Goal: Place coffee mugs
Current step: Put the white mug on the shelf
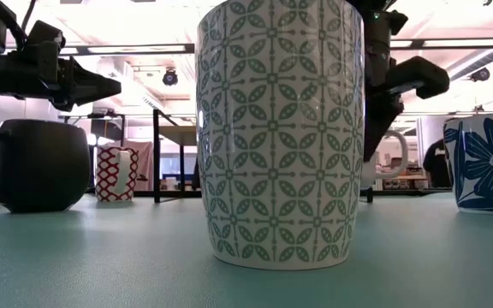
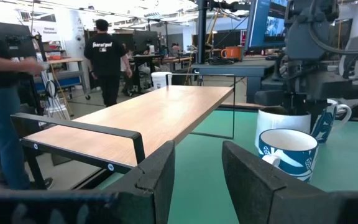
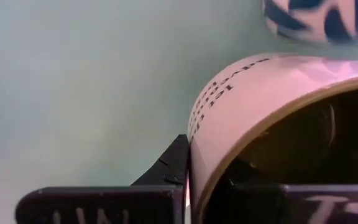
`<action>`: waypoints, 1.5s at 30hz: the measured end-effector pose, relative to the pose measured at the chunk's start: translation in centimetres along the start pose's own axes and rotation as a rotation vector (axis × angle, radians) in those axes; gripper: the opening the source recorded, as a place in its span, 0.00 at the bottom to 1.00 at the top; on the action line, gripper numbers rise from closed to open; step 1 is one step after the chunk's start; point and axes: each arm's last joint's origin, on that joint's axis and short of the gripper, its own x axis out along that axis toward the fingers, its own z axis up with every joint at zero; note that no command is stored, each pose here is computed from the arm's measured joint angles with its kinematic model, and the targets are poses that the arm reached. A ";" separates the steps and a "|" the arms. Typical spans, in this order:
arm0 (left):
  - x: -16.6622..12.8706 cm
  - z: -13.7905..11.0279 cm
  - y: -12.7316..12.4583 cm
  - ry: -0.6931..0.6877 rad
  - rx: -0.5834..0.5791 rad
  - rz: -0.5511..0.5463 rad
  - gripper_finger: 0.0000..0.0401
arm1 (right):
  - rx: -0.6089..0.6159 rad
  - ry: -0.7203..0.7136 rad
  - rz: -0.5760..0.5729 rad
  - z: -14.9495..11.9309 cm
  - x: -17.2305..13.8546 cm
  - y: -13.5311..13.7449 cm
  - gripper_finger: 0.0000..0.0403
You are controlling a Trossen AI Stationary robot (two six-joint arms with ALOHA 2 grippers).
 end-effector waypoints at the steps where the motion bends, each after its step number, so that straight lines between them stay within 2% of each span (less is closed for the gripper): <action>1: 0.0 0.0 0.0 0.000 0.000 0.000 0.29 | -0.013 -0.001 0.000 0.0 0.1 0.0 0.08; 7: 0.0 0.0 0.0 0.000 0.000 0.000 0.29 | 0.002 0.010 0.007 0.2 0.8 -0.2 0.19; 12: 0.0 0.0 0.0 0.000 0.000 0.000 0.29 | 0.112 0.009 0.004 0.1 0.7 -0.2 0.25; 19: 0.0 0.0 0.0 0.000 0.000 0.000 0.29 | 0.395 0.035 0.016 0.5 -1.2 0.0 0.28; 25: 0.0 0.0 0.0 0.000 0.000 0.000 0.29 | 0.775 -0.045 0.092 1.8 -2.3 -0.1 0.27; 28: 0.0 0.0 0.0 0.000 0.000 0.000 0.29 | 0.914 -0.092 0.094 2.5 -2.2 0.0 0.25; 31: 0.0 0.0 0.0 0.000 0.000 0.000 0.29 | 1.046 -0.138 0.056 2.9 -2.2 -0.2 0.24; 34: 0.0 0.0 0.0 0.000 0.000 0.000 0.29 | 1.169 -0.151 -0.050 2.8 -2.1 -0.6 0.23; 37: 0.0 0.0 0.0 0.000 0.000 0.000 0.29 | 1.203 -0.160 -0.118 2.6 -2.1 -0.8 0.22; 45: 0.0 0.0 0.0 0.000 0.000 0.000 0.29 | 1.235 -0.206 -0.110 2.8 -1.9 -1.0 0.23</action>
